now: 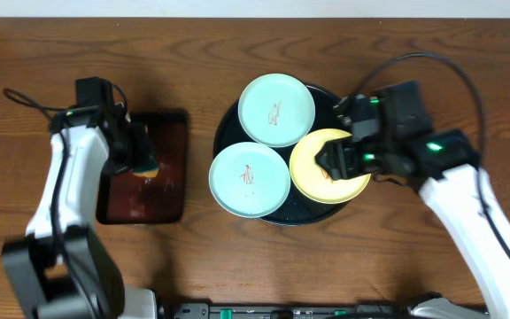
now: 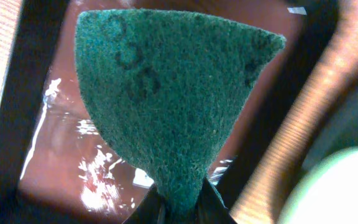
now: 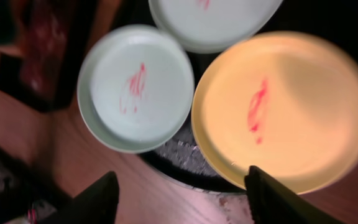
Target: Clean dirty plates on tray and stack at the side
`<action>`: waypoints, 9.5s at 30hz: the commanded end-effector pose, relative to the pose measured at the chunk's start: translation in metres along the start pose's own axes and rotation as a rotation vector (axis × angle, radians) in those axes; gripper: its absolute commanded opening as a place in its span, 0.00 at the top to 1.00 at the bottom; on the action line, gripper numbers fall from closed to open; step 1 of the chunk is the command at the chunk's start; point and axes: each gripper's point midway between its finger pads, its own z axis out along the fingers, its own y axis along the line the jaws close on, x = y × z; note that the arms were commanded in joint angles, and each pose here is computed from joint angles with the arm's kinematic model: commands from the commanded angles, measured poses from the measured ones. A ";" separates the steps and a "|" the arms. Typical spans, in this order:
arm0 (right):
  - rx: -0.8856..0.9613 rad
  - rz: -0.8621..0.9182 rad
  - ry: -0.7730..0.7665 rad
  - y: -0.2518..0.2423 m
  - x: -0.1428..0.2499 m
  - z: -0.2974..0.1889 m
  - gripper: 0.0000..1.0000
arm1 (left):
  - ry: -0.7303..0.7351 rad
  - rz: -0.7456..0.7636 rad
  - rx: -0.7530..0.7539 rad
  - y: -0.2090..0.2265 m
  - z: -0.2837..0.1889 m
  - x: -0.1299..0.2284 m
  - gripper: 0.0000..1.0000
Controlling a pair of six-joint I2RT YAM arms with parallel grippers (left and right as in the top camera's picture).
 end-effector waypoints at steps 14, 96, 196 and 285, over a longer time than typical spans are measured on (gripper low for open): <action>0.062 0.331 0.402 0.011 0.063 0.145 0.56 | 0.011 0.192 0.104 -0.052 -0.068 0.061 0.93; 0.515 0.413 0.083 -0.071 0.020 0.176 0.99 | 0.614 0.115 0.467 -0.239 0.124 0.178 0.92; 0.538 0.401 0.126 -0.074 0.030 0.172 0.99 | 0.510 0.385 0.400 -0.284 0.120 0.171 0.92; 1.157 -0.609 -0.435 0.025 -0.071 -0.040 0.99 | 0.109 -0.139 -0.139 0.040 -0.017 0.036 0.92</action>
